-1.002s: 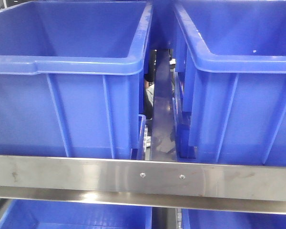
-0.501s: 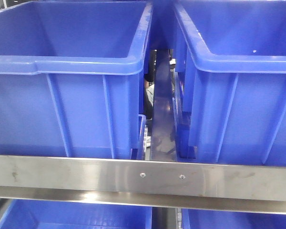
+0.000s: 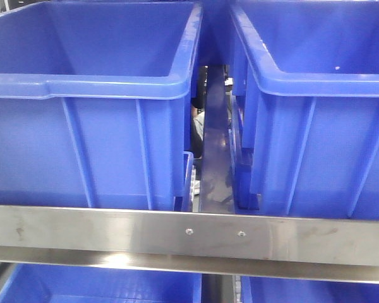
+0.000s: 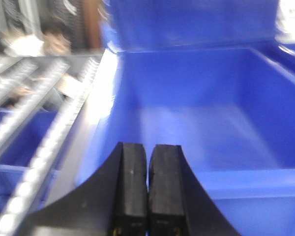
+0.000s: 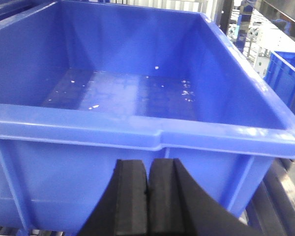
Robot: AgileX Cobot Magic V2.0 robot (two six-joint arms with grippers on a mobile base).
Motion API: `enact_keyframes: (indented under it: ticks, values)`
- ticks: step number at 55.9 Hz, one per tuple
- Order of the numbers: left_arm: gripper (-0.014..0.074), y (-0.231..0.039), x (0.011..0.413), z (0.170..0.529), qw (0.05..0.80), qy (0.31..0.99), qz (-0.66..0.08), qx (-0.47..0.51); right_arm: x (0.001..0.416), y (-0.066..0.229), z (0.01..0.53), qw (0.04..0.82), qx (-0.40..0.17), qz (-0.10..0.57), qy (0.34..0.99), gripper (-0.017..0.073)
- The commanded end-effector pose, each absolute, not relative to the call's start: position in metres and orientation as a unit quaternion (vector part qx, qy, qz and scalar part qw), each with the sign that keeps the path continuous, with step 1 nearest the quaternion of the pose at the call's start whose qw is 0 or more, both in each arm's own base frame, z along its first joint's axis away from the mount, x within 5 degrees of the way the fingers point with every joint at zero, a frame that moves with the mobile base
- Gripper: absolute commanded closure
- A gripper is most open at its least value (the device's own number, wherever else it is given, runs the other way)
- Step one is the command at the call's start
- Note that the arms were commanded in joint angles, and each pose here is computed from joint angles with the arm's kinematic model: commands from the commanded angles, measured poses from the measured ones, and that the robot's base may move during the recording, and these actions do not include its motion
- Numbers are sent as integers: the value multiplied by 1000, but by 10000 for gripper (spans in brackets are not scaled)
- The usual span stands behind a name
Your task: Sort and place red and blue blocks on shelf
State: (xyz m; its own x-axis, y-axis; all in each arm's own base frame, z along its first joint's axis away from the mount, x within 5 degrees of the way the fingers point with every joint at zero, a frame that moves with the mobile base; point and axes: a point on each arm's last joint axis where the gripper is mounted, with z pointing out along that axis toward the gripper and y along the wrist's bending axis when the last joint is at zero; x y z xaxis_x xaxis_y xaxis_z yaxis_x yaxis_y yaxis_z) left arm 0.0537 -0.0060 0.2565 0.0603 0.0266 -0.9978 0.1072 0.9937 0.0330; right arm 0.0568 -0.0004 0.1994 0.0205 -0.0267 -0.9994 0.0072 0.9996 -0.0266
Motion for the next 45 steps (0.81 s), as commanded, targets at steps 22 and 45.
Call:
enact_keyframes:
  ticks: [22,45]
  values:
    - [514,-4,55,207,751,659,-27,30,55,0,208,749,-12,-16,662,502]
    - [514,-4,55,207,752,658,-27,30,55,0,208,749,-12,-16,662,502]
